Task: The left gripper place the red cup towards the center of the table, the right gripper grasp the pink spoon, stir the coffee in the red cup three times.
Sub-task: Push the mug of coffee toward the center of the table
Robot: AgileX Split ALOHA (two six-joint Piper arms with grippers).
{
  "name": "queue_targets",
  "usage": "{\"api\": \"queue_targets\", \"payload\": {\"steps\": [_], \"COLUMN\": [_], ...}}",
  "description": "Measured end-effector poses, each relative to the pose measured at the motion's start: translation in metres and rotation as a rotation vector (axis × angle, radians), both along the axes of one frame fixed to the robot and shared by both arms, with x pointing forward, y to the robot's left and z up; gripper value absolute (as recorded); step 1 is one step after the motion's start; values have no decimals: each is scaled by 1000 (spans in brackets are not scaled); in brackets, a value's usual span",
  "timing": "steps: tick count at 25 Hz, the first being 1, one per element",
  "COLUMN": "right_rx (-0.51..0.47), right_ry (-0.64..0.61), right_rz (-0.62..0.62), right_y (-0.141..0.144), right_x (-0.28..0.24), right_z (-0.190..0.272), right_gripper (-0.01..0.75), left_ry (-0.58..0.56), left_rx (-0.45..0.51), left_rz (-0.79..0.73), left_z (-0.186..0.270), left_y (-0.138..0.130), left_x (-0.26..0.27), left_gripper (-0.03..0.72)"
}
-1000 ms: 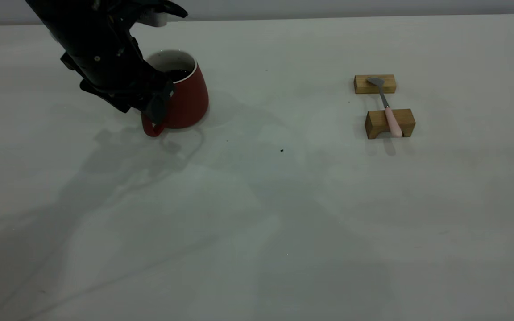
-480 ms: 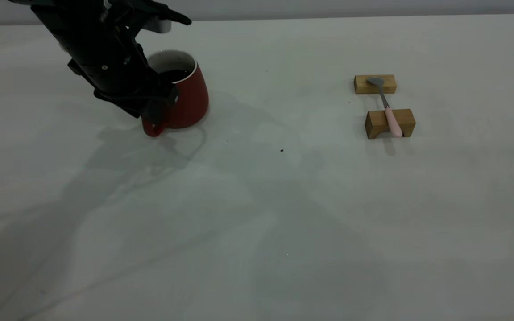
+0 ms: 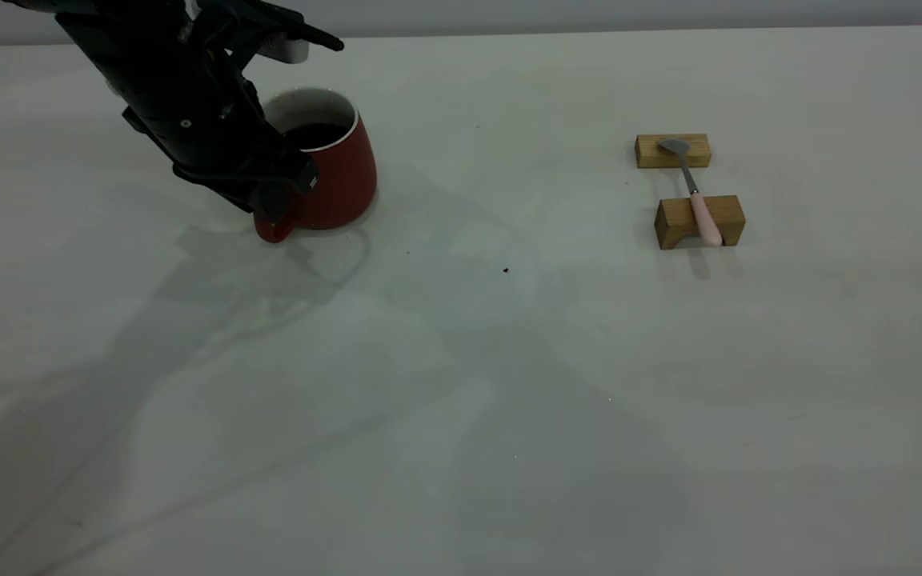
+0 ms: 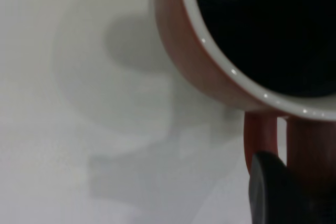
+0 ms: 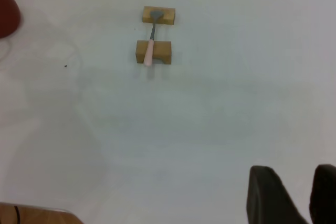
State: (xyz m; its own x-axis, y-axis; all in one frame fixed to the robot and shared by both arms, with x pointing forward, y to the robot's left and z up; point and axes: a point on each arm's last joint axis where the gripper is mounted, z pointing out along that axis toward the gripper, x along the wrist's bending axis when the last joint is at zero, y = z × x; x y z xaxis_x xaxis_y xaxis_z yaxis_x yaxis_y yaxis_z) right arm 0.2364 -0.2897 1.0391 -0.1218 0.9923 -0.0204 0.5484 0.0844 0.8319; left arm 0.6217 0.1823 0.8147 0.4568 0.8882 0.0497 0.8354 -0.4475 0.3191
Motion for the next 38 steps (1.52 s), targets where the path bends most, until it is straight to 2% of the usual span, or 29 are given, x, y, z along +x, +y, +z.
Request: {"api": "queue_targets", "payload": {"steps": [19, 31, 38], "right_rx": [0, 0, 0], "right_ry": [0, 0, 0], "right_rz": [0, 0, 0], "right_y": [0, 0, 0], "right_x": [0, 0, 0], "right_z": [0, 0, 0], "right_gripper": [238, 238, 238], "left_ry": [-9, -36, -41], "left_rx": [0, -19, -25], "left_rz": [-15, -75, -146], "left_z": [0, 0, -5], "left_y": [-4, -33, -61], "left_x": [0, -8, -20], "left_gripper": [212, 212, 212]}}
